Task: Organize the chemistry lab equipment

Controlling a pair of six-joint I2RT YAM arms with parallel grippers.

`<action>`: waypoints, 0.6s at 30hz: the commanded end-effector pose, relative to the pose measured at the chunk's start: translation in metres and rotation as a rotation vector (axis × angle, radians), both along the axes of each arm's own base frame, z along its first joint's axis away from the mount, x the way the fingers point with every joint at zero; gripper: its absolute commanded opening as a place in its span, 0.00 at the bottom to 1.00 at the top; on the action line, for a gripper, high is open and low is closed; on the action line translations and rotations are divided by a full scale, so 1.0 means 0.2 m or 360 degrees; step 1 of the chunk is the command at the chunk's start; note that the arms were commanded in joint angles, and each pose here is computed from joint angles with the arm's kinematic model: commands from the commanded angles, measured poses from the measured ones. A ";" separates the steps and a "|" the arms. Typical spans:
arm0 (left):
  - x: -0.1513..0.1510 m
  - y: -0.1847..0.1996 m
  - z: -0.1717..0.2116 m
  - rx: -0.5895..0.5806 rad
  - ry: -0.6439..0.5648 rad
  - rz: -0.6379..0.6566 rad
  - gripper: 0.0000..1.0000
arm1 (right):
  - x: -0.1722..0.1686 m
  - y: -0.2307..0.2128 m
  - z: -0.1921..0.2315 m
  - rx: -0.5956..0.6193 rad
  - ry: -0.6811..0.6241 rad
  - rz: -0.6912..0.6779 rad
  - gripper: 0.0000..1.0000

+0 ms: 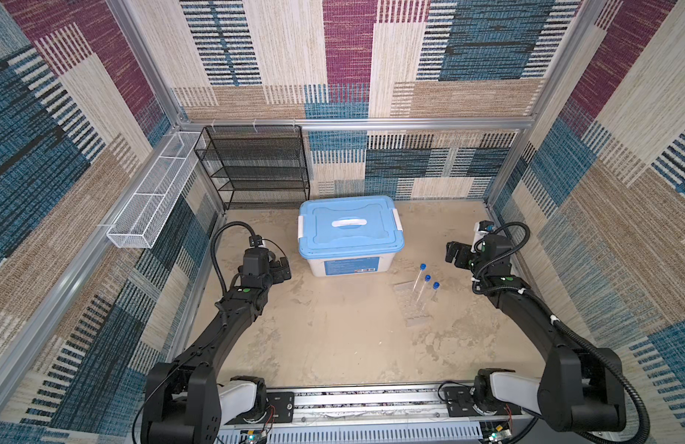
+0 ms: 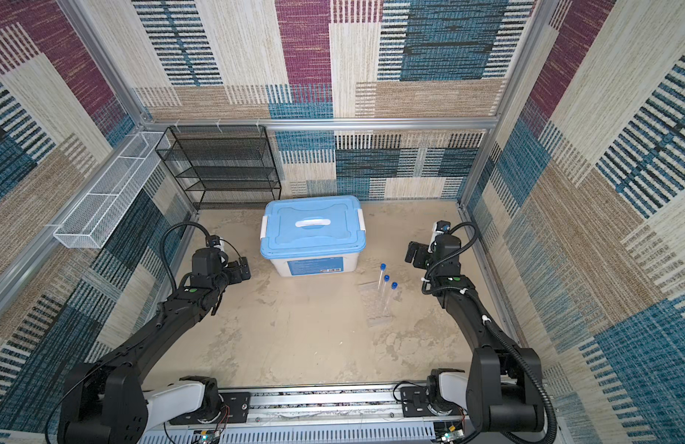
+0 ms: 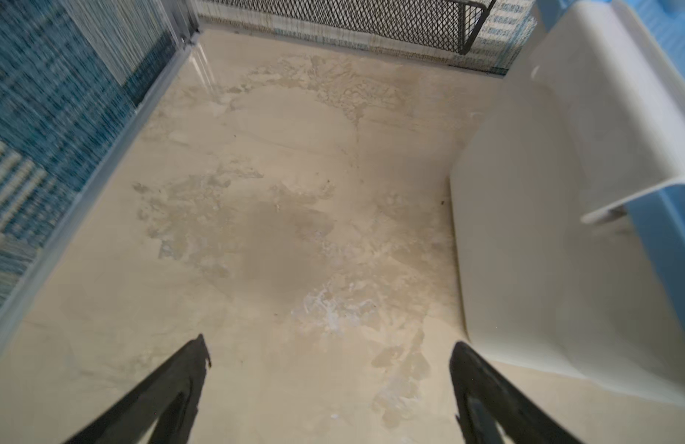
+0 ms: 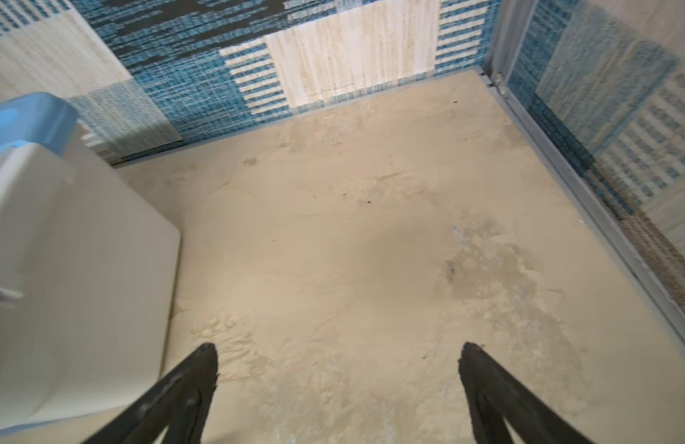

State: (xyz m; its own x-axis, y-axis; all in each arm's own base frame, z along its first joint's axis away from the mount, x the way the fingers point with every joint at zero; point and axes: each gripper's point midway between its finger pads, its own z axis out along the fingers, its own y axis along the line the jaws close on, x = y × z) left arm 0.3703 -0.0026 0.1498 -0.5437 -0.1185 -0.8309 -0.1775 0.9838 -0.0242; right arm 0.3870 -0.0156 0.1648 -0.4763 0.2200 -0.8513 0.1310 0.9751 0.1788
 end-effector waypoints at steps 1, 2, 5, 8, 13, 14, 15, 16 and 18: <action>0.06 0.09 0.06 0.0228 -0.0143 0.0038 1.00 | 0.06 -0.06 0.09 -0.0103 -0.0250 -0.0023 0.99; 0.07 0.11 0.03 0.0227 -0.0141 0.0042 1.00 | 0.05 -0.06 0.09 -0.0149 -0.0296 0.0001 0.99; 0.10 0.11 -0.04 0.0237 -0.0163 0.0004 1.00 | 0.00 -0.08 0.10 -0.0234 -0.0488 -0.0017 0.99; 0.14 0.10 -0.09 0.0245 -0.0286 -0.0088 0.98 | -0.01 -0.08 0.10 -0.0267 -0.0612 -0.0015 0.99; 0.15 0.13 -0.23 0.0060 -0.0227 -0.0149 0.98 | 0.01 -0.03 0.03 -0.0197 -0.0639 0.0050 0.99; 0.17 0.12 -0.21 0.0049 -0.0288 -0.0167 0.98 | 0.01 -0.03 0.02 -0.0196 -0.0664 0.0053 0.99; 0.17 0.11 -0.22 0.0043 -0.0294 -0.0193 0.98 | 0.00 -0.03 0.02 -0.0205 -0.0680 0.0059 0.99; 0.17 0.10 -0.24 0.0040 -0.0297 -0.0219 0.98 | 0.01 -0.03 0.01 -0.0202 -0.0667 0.0053 0.99; 0.17 0.09 -0.27 0.0033 -0.0309 -0.0237 0.98 | 0.02 -0.01 0.00 -0.0204 -0.0659 0.0091 0.99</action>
State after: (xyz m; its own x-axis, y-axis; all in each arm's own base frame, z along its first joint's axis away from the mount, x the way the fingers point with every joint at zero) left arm 0.3910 0.0256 0.0750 -0.4941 -0.0498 -0.8680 -0.0964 0.9953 -0.0023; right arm 0.3850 -0.0230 0.1384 -0.2080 0.0994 -0.9731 0.0607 0.9942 0.0886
